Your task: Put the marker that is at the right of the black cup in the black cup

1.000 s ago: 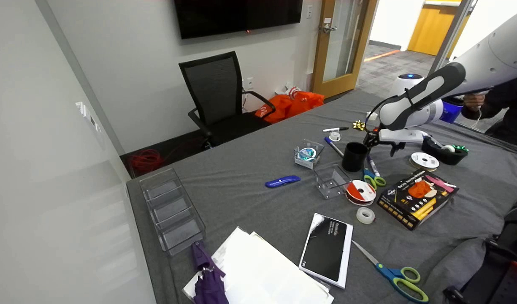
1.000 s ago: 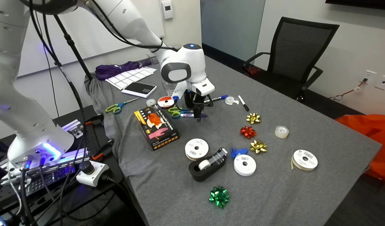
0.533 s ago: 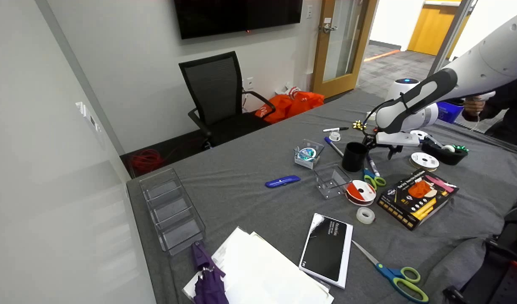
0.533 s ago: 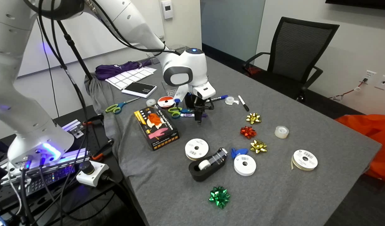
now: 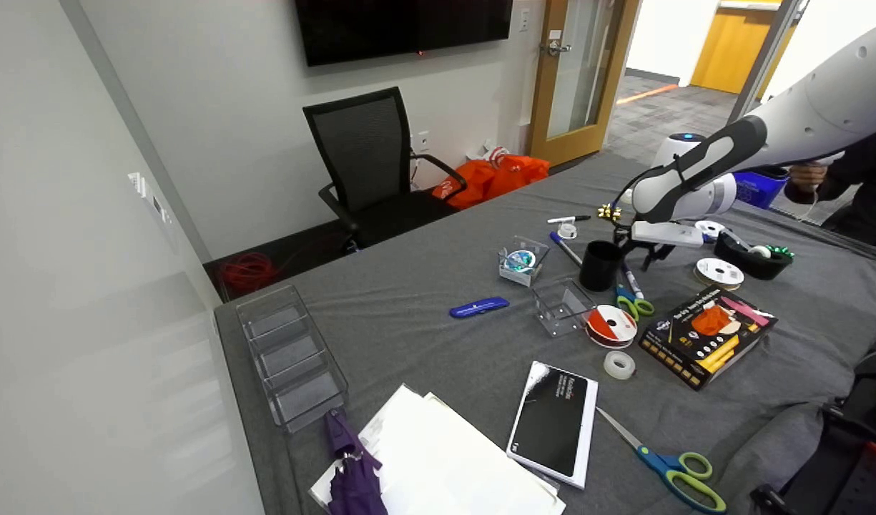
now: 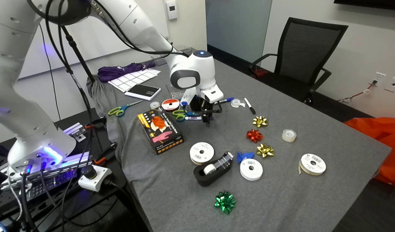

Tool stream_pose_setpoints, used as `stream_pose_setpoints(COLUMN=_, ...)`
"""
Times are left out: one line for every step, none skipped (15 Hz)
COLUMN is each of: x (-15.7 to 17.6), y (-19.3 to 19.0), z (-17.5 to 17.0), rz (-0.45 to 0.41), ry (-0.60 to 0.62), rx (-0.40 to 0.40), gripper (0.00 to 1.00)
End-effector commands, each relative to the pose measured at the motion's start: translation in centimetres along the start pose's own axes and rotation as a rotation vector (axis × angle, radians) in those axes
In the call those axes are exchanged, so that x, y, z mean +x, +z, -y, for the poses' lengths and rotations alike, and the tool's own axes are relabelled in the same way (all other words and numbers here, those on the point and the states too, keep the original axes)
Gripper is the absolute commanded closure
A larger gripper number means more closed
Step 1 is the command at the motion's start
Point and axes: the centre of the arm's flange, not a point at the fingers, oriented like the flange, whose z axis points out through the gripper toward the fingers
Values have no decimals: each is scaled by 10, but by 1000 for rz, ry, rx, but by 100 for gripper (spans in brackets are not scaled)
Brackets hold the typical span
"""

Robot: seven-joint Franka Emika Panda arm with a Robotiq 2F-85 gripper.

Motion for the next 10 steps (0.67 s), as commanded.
stream_pose_setpoints(x=5, y=7, z=-5, rz=8, ry=-3, rx=19, gripper=69)
stream_pose_setpoints(x=4, y=7, z=-6, rz=8, ry=-3, rx=17, gripper=77)
stream_pose_setpoints(x=5, y=6, z=-7, rz=6, ry=-1, rx=16, gripper=83)
stream_pose_setpoints(x=6, y=5, z=-8, rz=4, ry=-2, rx=16, gripper=90)
stream_pose_setpoints(x=6, y=3, z=-9, rz=2, ry=-1, rx=17, gripper=96)
stream_pose_setpoints(x=7, y=2, z=-10, rz=2, ry=-1, rx=17, gripper=100)
stream_pose_setpoints(x=8, y=0, z=-11, rz=1, ry=-2, rx=16, gripper=100)
stream_pose_setpoints(x=7, y=-2, z=-14, rz=-2, ry=-3, rx=15, gripper=96)
stream_pose_setpoints(x=7, y=-4, z=-16, rz=-3, ry=-7, rx=13, gripper=96)
stream_pose_setpoints(x=7, y=-6, z=-18, rz=-6, ry=-13, rx=8, gripper=96)
